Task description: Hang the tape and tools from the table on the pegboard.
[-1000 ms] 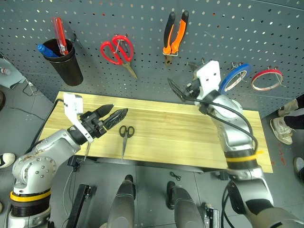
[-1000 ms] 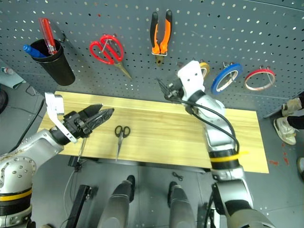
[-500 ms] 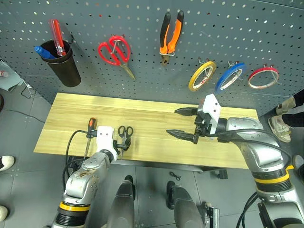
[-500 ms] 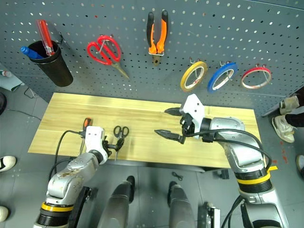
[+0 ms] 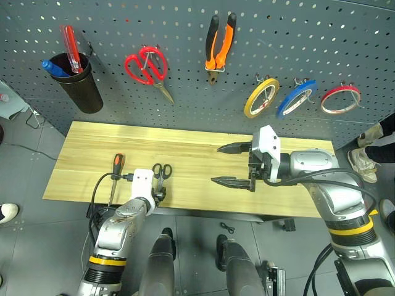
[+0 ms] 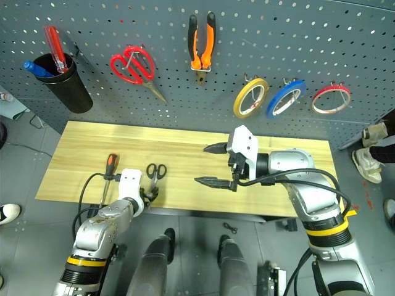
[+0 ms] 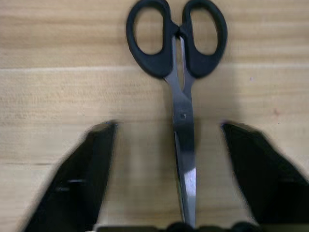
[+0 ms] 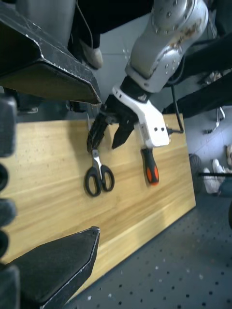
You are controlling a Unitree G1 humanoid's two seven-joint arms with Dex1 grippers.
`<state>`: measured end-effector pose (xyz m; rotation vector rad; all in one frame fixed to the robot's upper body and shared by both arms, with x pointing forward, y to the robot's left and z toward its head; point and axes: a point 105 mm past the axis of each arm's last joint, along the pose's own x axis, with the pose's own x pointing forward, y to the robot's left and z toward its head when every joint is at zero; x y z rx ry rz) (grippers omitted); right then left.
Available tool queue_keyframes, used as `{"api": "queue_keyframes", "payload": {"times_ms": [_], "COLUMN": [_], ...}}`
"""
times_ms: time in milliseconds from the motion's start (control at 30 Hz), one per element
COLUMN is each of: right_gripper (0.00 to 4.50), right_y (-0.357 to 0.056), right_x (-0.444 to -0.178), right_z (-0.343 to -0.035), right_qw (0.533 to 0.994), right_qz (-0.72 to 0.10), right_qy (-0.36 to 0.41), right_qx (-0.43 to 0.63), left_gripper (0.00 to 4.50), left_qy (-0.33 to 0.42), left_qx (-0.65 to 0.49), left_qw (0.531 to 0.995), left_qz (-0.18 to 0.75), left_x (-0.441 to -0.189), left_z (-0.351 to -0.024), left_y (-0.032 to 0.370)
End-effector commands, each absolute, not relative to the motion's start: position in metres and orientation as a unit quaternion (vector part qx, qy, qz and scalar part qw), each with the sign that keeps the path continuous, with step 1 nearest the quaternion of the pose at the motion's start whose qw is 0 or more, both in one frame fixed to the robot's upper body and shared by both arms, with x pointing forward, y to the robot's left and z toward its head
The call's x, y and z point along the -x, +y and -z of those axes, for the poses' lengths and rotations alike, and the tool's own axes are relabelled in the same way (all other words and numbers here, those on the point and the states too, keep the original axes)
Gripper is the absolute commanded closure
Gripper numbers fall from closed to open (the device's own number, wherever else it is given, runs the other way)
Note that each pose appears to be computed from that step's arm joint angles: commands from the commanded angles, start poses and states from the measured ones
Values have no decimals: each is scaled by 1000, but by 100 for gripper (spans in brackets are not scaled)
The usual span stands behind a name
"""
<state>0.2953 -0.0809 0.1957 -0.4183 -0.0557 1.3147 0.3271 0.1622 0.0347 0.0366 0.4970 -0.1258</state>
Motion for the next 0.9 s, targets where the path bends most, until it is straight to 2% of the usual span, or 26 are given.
{"api": "queue_keyframes", "payload": {"times_ms": [33, 133, 167, 600, 767, 867, 900], "right_gripper": [0, 0, 0, 0, 0, 0, 0], "right_y": [-77, -78, -79, -83, -84, -85, -85], "right_x": [-288, -288, -288, -295, -294, -294, -295], "right_z": [-209, -207, -207, -205, -205, -207, -208], "right_qw": [756, 758, 760, 774, 776, 776, 776], "right_qz": [-617, -614, -613, -597, -594, -593, -593], "right_qy": [-55, -50, -49, -48, -49, -51, -51], "right_qx": [212, 213, 213, 205, 208, 210, 210], "left_gripper": [273, 416, 448, 448, 448, 371, 328], "left_qy": [245, 253, 255, 231, 180, 159, 158], "left_qx": [-14, -20, -22, -40, -32, -21, -15], "left_qw": [966, 964, 964, 970, 981, 986, 986], "left_qz": [75, 74, 74, 61, 61, 54, 49], "left_x": [-324, -321, -320, -321, -326, -327, -328], "left_z": [-35, -31, -30, -40, -63, -76, -77], "left_y": [158, 159, 159, 163, 159, 159, 159]}}
